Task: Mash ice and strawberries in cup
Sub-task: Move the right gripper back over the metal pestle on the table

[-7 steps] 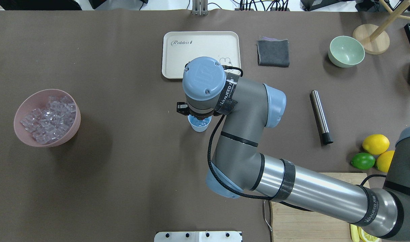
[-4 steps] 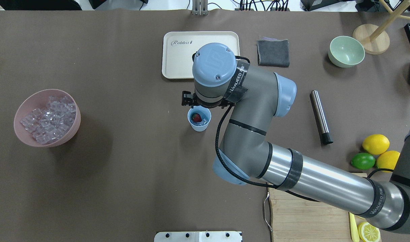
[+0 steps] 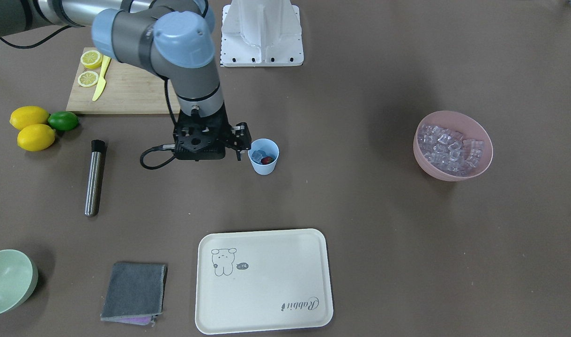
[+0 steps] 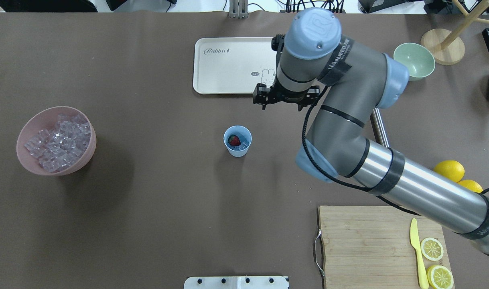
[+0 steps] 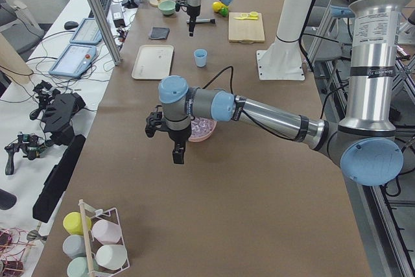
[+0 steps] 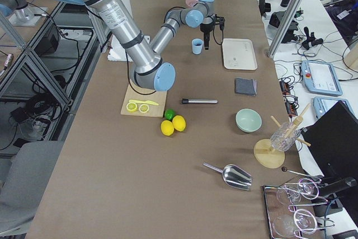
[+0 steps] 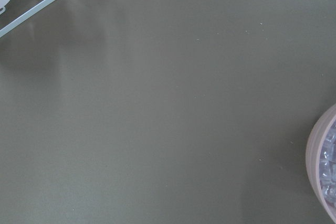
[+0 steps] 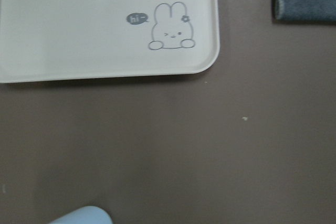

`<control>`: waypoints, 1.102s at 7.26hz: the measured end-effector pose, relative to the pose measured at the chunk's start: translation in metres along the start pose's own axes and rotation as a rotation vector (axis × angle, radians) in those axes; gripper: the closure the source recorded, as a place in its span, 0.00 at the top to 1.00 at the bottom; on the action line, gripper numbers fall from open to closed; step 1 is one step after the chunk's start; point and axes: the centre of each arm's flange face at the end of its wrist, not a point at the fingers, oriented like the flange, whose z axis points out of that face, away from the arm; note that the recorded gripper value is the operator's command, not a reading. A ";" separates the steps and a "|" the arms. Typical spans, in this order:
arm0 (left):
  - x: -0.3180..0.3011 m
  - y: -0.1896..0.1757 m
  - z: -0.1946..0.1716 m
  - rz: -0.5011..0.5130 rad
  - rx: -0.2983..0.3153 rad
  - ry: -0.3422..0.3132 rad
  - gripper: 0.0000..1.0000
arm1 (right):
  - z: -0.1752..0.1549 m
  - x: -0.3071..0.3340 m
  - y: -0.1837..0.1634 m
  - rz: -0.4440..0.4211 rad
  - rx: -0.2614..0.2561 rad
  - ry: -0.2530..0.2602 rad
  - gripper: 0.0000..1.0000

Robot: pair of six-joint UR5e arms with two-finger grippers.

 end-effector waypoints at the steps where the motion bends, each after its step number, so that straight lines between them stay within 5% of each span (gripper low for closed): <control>1: -0.001 0.000 0.001 -0.001 -0.002 0.000 0.98 | -0.001 0.037 -0.011 -0.012 -0.012 0.010 1.00; 6: -0.007 0.007 0.007 -0.015 -0.017 -0.002 0.98 | 0.031 0.219 -0.046 -0.074 -0.089 0.124 1.00; 8: -0.007 0.007 0.007 -0.013 -0.017 -0.003 0.99 | 0.075 0.253 -0.057 -0.093 -0.074 0.107 1.00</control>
